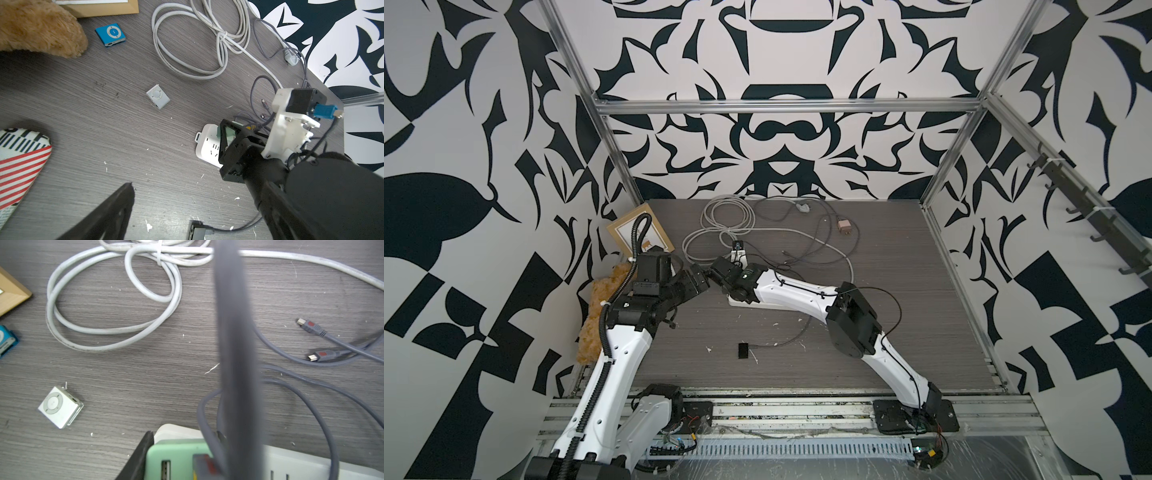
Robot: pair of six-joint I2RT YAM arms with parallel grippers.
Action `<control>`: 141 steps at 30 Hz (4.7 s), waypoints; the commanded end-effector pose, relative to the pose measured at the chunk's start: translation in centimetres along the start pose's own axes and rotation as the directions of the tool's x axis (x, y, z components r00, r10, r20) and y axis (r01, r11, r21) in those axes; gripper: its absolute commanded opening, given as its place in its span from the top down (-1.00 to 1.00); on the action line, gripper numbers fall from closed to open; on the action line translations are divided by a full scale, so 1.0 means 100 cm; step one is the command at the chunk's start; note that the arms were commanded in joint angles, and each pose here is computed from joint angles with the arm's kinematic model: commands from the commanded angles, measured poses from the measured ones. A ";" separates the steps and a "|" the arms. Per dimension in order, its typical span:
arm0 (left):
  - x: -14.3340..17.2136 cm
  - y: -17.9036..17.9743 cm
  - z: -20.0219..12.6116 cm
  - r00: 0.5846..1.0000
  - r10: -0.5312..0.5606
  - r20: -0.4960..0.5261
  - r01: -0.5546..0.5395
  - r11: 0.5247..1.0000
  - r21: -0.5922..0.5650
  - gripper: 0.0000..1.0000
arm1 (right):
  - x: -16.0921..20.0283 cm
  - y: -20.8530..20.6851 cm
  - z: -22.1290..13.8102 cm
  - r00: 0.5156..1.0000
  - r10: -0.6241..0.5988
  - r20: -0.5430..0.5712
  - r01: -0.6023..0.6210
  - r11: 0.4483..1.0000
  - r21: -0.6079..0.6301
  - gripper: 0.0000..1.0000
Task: Charge mp3
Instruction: Insert the plug into the socket.
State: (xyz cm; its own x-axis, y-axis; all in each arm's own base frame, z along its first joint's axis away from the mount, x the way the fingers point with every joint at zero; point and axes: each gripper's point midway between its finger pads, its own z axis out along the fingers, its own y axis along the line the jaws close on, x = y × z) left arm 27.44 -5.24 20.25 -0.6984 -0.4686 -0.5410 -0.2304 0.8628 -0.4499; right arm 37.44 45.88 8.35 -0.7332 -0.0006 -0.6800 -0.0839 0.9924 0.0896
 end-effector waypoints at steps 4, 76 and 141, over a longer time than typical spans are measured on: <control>-0.002 -0.003 -0.003 1.000 -0.011 0.011 0.011 1.000 0.014 -0.99 | 0.035 -0.024 0.020 0.997 -0.017 -0.072 0.024 0.995 0.098 1.00; -0.005 -0.007 -0.072 0.962 -0.204 0.183 0.175 0.971 0.162 -0.96 | 0.189 -0.053 0.039 0.886 -0.389 -0.254 0.421 0.903 0.084 1.00; -0.013 -0.048 -0.046 0.996 -0.066 0.056 0.049 0.964 0.261 -0.96 | 0.007 -0.018 -0.257 0.962 0.038 -0.271 -0.171 0.858 -0.485 -0.65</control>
State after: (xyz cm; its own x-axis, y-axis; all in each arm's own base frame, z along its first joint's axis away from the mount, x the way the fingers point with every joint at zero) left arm 25.01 -5.86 25.12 -0.5996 -0.5926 -0.5378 -0.2004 0.7618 -0.6160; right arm 20.57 42.15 22.62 -0.8836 0.0087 -0.4682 -0.2499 0.8368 0.4872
